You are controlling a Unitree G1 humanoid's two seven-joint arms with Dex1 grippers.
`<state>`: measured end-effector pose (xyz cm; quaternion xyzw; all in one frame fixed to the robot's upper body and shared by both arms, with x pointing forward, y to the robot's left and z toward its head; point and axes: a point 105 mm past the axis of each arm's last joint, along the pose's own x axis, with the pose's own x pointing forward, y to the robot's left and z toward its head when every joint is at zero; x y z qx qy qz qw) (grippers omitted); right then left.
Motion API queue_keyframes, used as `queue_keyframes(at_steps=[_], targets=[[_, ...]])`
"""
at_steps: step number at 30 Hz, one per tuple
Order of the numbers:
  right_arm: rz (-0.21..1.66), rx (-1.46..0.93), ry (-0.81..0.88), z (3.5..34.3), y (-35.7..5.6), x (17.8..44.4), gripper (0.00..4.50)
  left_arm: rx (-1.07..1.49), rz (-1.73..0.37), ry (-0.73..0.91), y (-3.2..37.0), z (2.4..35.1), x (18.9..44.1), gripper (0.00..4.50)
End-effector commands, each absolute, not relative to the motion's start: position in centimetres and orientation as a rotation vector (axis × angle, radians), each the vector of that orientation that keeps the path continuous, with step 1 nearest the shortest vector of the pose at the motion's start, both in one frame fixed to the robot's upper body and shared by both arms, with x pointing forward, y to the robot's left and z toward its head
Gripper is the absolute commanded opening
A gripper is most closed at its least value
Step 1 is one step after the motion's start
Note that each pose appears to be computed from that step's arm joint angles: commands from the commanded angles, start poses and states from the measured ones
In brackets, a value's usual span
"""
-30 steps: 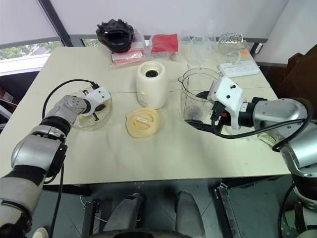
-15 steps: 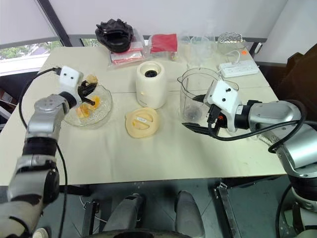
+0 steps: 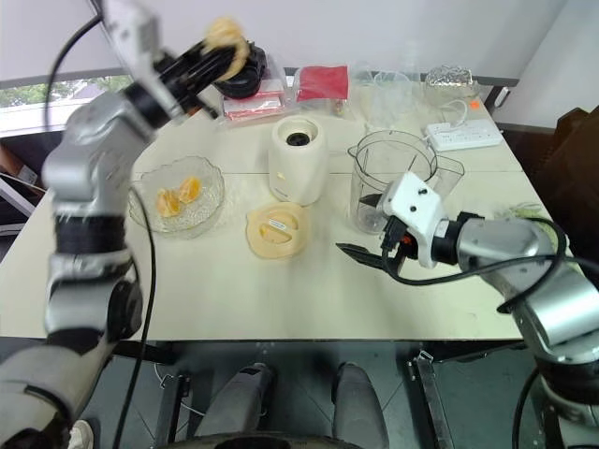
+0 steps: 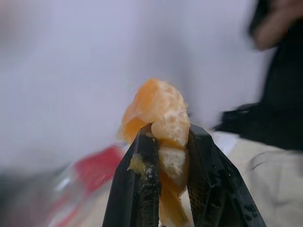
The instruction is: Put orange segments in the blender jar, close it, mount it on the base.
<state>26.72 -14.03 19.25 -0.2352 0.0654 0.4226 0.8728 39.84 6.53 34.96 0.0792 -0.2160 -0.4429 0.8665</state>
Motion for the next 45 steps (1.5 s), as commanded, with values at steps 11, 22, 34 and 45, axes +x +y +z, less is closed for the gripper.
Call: queue_keyframes(at_steps=[11, 22, 34, 45], targets=[[0.557, -0.413, 0.068, 18.8, -15.2, 22.3, 4.50, 0.353, -1.447, -0.452, -6.3, 32.5, 37.6, 0.75], [0.449, -0.374, 0.085, 18.5, -16.3, 20.9, 4.50, 0.570, -1.452, -0.309, -9.6, 27.1, 37.4, 0.75], [0.419, -0.370, 0.108, 18.7, -16.2, 20.4, 4.50, 0.650, -1.334, -0.276, -9.4, 25.3, 38.8, 1.60], [0.417, -0.388, 0.118, 18.8, -16.2, 20.4, 4.50, 0.566, -1.275, -0.310, -9.2, 26.9, 39.3, 4.44]])
